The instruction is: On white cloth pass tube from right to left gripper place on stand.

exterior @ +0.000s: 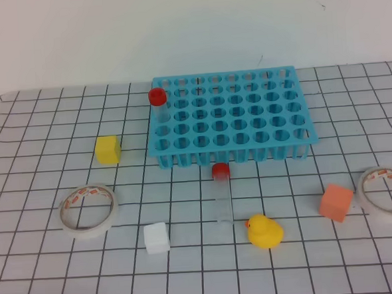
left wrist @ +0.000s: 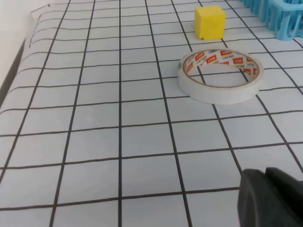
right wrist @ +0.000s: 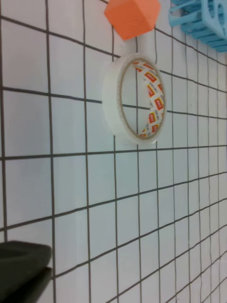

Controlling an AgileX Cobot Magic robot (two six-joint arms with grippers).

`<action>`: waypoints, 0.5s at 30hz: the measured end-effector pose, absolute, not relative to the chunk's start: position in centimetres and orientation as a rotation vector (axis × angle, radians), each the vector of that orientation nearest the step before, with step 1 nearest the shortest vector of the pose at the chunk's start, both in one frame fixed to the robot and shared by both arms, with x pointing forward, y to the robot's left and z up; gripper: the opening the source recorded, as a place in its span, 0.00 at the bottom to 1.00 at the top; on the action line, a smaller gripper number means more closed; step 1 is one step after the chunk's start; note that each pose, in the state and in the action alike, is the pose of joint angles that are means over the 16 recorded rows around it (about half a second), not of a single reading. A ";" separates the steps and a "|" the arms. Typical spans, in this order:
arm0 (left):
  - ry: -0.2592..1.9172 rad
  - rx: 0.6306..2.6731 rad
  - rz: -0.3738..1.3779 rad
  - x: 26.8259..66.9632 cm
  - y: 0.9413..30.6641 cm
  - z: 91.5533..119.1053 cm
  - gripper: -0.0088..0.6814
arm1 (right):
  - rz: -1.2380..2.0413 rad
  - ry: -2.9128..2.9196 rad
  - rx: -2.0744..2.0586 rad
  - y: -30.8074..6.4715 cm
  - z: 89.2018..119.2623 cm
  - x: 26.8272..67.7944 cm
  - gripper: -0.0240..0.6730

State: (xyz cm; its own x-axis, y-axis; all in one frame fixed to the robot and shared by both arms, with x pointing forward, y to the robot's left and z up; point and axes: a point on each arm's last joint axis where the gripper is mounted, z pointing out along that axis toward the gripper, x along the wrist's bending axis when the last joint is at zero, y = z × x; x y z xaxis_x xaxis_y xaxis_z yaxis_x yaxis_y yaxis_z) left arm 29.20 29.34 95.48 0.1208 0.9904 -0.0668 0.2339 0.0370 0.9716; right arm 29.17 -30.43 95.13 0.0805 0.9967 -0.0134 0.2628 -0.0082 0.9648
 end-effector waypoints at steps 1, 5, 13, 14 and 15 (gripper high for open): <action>1.303 1.395 0.956 29.2 29.3 95.5 0.01 | 1.008 1.339 1.437 -30.4 95.1 29.2 0.03; 1.302 1.397 0.957 29.2 29.3 95.5 0.01 | 1.008 1.339 1.437 -30.4 95.1 29.2 0.03; 1.299 1.400 0.960 29.2 29.3 95.5 0.01 | 1.008 1.339 1.437 -30.4 95.1 29.2 0.03; 1.299 1.401 0.961 29.2 29.3 95.5 0.01 | 1.008 1.339 1.437 -30.4 95.1 29.2 0.03; 1.298 1.402 0.962 29.2 29.3 95.5 0.01 | 1.008 1.339 1.437 -30.4 95.1 29.2 0.03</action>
State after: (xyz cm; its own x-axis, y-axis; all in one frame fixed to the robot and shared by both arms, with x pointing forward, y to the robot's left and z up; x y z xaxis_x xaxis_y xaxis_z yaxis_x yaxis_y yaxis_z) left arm 29.20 29.35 95.48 0.1225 0.9907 -0.0585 0.2328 0.0286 0.9721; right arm 29.17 -30.43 95.13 0.0805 0.9967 -0.0134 0.2628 -0.0082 0.9648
